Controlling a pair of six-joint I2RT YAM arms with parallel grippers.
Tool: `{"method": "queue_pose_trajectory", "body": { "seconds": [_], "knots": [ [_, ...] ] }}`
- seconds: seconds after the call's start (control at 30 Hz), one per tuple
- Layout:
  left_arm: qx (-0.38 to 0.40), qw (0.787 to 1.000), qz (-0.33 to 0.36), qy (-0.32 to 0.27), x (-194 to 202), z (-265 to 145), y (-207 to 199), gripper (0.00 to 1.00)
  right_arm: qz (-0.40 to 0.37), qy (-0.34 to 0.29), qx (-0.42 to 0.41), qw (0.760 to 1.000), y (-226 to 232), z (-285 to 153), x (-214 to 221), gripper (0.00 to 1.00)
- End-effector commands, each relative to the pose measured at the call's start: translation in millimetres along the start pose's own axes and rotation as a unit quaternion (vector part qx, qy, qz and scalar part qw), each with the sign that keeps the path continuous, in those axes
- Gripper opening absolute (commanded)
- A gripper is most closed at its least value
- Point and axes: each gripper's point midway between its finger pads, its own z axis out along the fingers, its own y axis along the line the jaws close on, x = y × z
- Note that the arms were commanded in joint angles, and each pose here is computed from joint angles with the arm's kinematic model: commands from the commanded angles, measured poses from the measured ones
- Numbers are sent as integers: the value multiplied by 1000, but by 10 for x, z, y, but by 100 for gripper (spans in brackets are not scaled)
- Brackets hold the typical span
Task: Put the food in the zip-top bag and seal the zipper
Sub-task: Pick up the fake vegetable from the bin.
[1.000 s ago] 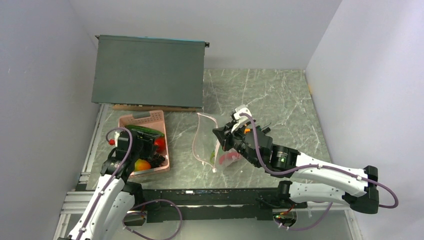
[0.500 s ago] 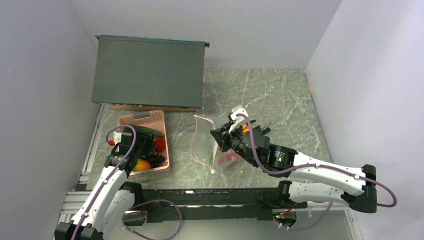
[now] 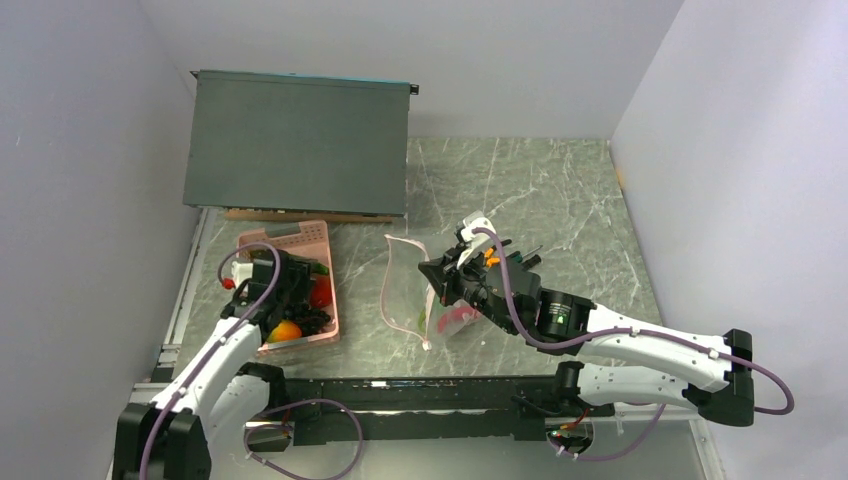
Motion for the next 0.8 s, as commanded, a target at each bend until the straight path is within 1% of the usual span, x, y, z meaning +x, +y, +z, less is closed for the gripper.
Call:
{"method": "queue_pose_trajectory", "body": {
  "seconds": [0.0,0.1,0.2,0.3,0.37,0.47,0.63,0.77],
  "knots": [
    [-19,999,-26,-11,19,121,71,56,20,-32,-11,999,59,-20,-188,0],
    [-31,999,-13,-12,42,202,106,54,25,-31,-17,999,79,-34,-186,0],
    [-46,999,14,-24,38,235,146,44,26,-28,-26,999,109,-32,-161,0],
    [-33,999,23,-33,34,276,139,26,28,-29,-21,999,96,-33,-171,0],
    [-36,998,27,-44,-6,261,171,18,33,-28,-27,999,111,-56,-173,0],
    [-31,997,29,-57,-75,177,158,9,34,-31,-34,998,121,-93,-189,0],
    [5,997,18,-73,-180,-81,50,4,30,-54,7,998,-50,-117,-281,0],
    [40,996,27,-71,-214,-267,-11,2,30,-37,-10,999,23,-78,-205,0]
  ]
}}
